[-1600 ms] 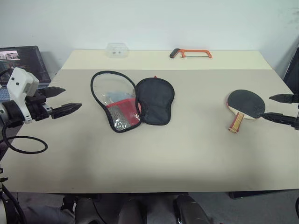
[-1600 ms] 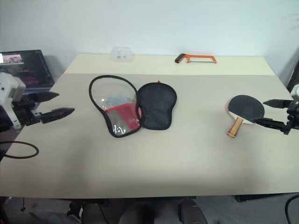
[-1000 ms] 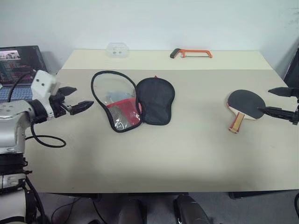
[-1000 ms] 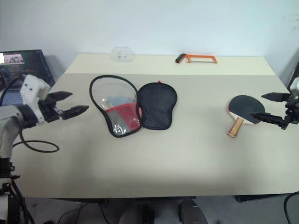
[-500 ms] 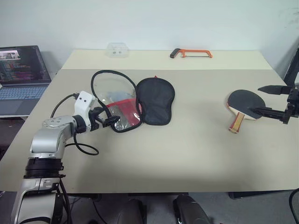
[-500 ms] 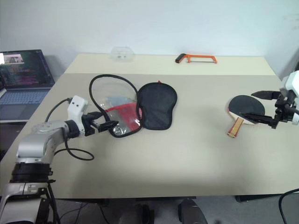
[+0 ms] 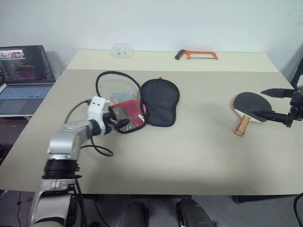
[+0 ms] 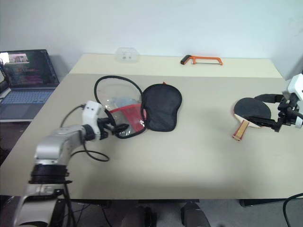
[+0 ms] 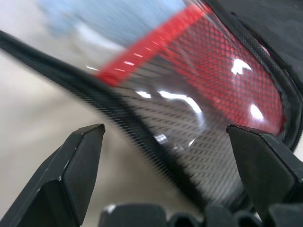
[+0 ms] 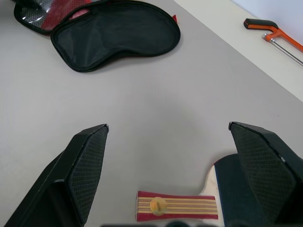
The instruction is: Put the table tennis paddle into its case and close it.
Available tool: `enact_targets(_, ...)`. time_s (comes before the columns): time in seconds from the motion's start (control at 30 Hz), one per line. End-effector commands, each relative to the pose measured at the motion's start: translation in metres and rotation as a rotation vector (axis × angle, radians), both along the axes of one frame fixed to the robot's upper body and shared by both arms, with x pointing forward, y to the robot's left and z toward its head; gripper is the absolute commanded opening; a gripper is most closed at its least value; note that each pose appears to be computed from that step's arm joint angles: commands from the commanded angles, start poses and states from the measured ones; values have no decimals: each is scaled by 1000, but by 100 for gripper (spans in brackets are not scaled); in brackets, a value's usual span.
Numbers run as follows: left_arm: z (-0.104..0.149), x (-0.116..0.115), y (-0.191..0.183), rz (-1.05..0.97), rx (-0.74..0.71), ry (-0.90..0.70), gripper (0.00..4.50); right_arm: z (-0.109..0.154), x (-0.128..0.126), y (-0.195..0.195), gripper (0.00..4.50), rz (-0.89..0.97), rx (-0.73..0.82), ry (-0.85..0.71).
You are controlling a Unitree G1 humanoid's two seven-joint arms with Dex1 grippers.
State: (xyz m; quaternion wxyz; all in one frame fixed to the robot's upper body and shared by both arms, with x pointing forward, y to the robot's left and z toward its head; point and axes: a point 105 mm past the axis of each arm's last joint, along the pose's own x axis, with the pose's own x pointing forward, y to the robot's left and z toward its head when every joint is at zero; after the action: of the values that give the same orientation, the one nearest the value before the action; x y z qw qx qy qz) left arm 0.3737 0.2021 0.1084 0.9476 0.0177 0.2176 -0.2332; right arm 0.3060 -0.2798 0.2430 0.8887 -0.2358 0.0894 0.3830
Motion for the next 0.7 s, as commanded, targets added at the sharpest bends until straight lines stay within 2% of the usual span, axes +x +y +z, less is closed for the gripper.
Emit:
enact_targets(0.03,17,5,-11,-15,-9,-47,391,18,-5,-1,450,1,-16,-54)
enact_targets(0.4,34,8,-45,-150,-46,-76,3,19,-4,0,450,0,-19,-55)
enact_targets(0.53,25,7,-69,-256,-20,-56,3,18,-2,2,450,7,-20,-54)
enact_targets(0.7,25,9,-99,-341,-54,-60,3,20,-1,1,450,7,-24,-56)
